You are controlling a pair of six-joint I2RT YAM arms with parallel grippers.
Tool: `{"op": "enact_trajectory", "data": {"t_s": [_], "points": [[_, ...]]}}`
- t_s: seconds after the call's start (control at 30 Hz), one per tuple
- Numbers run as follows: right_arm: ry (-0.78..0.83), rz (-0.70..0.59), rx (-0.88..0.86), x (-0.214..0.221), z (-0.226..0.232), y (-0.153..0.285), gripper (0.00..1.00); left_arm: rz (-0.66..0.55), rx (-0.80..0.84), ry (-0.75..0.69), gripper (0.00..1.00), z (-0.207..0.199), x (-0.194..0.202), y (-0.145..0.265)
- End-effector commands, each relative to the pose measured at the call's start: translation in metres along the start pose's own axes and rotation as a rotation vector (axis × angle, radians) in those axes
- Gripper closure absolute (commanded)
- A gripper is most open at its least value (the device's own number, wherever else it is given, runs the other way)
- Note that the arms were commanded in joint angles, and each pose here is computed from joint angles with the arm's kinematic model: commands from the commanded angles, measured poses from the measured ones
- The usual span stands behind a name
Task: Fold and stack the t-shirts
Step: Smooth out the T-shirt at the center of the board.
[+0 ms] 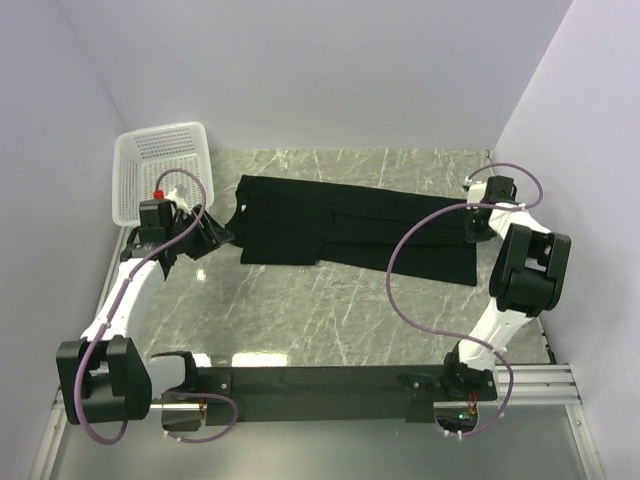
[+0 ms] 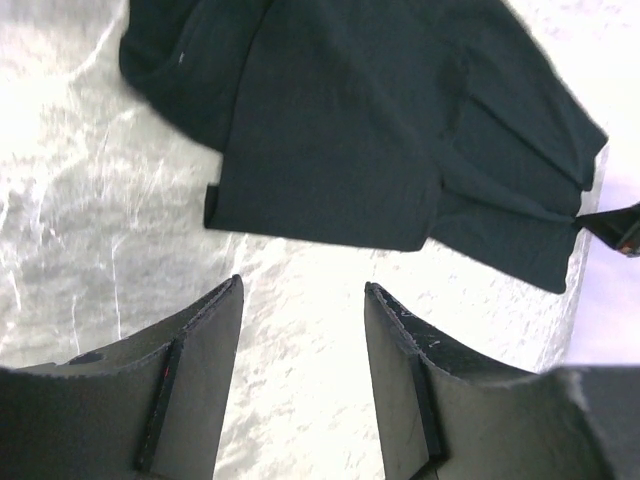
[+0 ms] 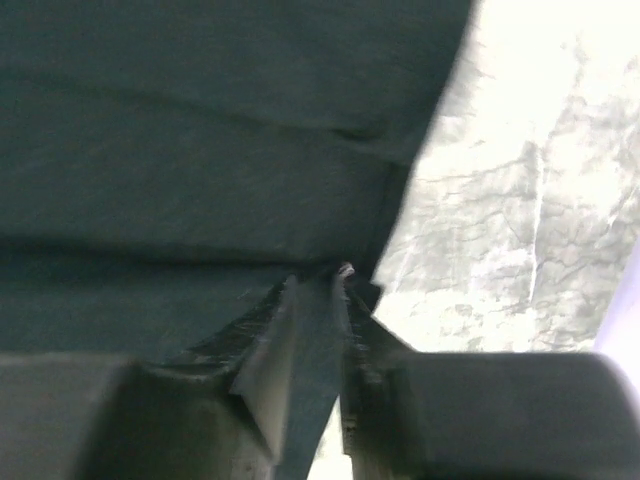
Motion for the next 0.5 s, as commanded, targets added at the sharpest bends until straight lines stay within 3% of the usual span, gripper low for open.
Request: {"op": "enact_trajectory", "data": {"t_s": [0.0, 0.07, 0.2, 0.47], "points": [[0.116, -0.153, -0.09, -0.021, 0.006, 0.046, 0.7, 0.074, -0.028, 0.051, 0.43, 0.01, 0.011, -0.006], [0.18, -0.235, -0.208, -0.018, 0.024, 0.065, 0.64, 0.114, -0.041, 0.074, 0.42, 0.015, 0.017, -0.01], [0.311, -0.289, -0.376, -0.006, 0.06, 0.083, 0.62, 0.209, -0.099, 0.116, 0.38, 0.035, 0.034, -0.028], [0.334, -0.355, -0.514, 0.0, 0.101, 0.092, 0.61, 0.265, -0.16, 0.047, 0.39, 0.039, 0.042, -0.072]]}}
Point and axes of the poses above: each gripper's point midway between its finger pads, its own y axis back along the fingers, its own z axis along the line the jaws close on, x = y × z, the point moved 8 cm from there along y, back along the fingers, and after that the axes turned 6 degrees about y, right-handed, at the moved point
